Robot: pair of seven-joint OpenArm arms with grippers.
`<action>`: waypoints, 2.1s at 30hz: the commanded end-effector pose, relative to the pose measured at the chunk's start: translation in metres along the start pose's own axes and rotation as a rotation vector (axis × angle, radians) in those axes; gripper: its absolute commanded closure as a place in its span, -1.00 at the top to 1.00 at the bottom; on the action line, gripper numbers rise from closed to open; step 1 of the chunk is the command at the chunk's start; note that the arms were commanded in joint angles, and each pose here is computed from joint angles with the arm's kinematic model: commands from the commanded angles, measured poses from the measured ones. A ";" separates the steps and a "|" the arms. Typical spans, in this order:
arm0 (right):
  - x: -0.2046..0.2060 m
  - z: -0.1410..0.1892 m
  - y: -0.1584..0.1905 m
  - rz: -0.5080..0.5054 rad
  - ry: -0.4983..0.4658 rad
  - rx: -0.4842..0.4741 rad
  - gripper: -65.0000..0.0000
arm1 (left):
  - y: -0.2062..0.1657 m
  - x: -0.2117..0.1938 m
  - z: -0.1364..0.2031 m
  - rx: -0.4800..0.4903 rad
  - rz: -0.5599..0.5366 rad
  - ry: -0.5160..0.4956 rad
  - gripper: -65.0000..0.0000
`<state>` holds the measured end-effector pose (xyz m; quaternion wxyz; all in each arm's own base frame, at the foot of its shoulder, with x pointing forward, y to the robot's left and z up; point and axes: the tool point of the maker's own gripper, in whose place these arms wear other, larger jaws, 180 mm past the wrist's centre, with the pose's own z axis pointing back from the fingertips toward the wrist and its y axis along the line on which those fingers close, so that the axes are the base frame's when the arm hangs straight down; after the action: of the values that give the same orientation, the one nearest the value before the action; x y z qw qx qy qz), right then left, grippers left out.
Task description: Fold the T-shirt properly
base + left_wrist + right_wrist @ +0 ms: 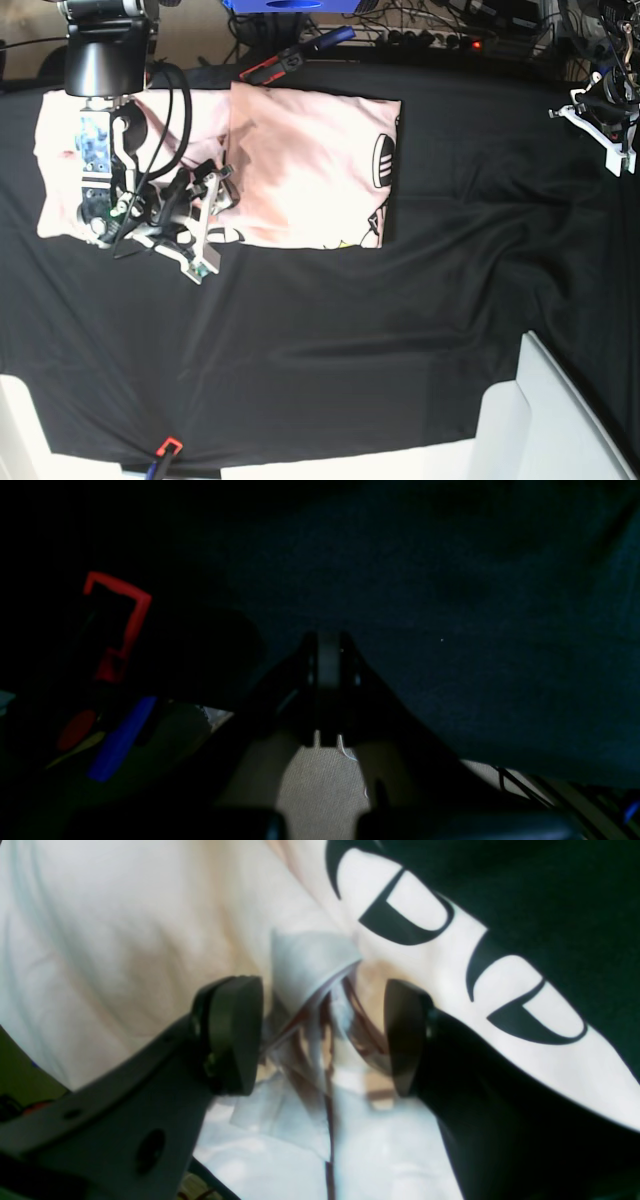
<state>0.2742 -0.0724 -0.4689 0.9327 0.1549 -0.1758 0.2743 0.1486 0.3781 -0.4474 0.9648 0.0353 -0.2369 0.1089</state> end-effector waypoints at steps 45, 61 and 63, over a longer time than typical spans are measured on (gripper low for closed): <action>0.056 0.021 -0.021 0.047 -0.081 -0.048 -0.99 | 0.006 0.020 0.004 0.011 -0.013 -0.048 -1.00; 0.040 0.008 -0.021 0.014 -0.032 -0.019 -0.97 | 0.006 0.020 0.004 0.011 -0.013 -0.048 -1.00; 0.040 0.008 -0.022 0.015 -0.033 -0.019 -0.97 | 0.006 0.020 0.004 0.011 -0.013 -0.048 -1.00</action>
<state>0.3003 -0.0752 -0.4625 0.9341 0.1491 -0.1686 0.2772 0.1549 0.3783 -0.4454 0.9629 0.0347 -0.2444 0.1095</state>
